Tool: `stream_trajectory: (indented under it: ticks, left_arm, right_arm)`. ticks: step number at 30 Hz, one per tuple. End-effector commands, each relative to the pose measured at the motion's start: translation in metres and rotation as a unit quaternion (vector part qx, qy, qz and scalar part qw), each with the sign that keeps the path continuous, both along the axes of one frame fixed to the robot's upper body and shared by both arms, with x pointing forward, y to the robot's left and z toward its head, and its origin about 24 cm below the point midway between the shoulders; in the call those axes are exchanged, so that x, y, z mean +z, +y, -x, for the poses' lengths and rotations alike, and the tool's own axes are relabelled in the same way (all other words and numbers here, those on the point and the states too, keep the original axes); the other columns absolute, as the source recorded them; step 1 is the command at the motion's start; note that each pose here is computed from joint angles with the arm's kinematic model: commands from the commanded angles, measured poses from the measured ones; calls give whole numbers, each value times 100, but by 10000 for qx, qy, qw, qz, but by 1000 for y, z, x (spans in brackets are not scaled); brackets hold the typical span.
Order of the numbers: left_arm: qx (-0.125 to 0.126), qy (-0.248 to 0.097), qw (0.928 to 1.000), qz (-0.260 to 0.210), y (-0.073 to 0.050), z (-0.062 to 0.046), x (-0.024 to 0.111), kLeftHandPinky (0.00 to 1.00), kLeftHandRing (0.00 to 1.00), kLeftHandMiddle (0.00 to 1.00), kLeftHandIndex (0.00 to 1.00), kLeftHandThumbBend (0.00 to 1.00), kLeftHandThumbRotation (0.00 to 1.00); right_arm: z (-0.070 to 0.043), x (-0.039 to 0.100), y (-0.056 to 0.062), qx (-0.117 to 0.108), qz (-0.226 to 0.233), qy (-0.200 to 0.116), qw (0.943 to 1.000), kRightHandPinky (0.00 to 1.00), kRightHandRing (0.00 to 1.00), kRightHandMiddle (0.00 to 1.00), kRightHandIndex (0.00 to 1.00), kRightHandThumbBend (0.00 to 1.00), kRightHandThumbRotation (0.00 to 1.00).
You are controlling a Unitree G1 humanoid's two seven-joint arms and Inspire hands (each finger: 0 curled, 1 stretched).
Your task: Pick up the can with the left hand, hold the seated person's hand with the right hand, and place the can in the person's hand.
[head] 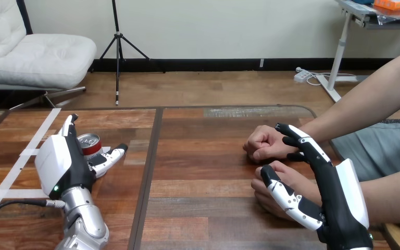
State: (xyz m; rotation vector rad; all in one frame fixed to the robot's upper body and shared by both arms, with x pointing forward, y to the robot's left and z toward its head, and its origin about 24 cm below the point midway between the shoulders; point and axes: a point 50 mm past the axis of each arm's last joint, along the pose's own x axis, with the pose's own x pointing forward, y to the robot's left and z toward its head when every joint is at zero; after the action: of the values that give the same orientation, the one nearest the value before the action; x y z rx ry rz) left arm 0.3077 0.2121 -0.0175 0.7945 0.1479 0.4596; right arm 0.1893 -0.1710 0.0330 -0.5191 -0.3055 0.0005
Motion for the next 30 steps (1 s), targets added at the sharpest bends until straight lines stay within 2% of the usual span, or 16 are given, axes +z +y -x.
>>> stream_trajectory:
  ticks: [1, 30]
  left_arm:
    - [-140, -345, 9991, -186, -2, -21, 24, 74, 83, 88, 89, 81, 31]
    - [-62, -206, 9989, -406, 2, -19, 22, 75, 84, 88, 89, 81, 32]
  right_arm:
    - [-9, 21, -1, 39, -17, -494, 9988, 74, 84, 87, 84, 46, 49]
    - [-7, 22, -3, 66, 44, -456, 9989, 73, 84, 87, 84, 47, 50]
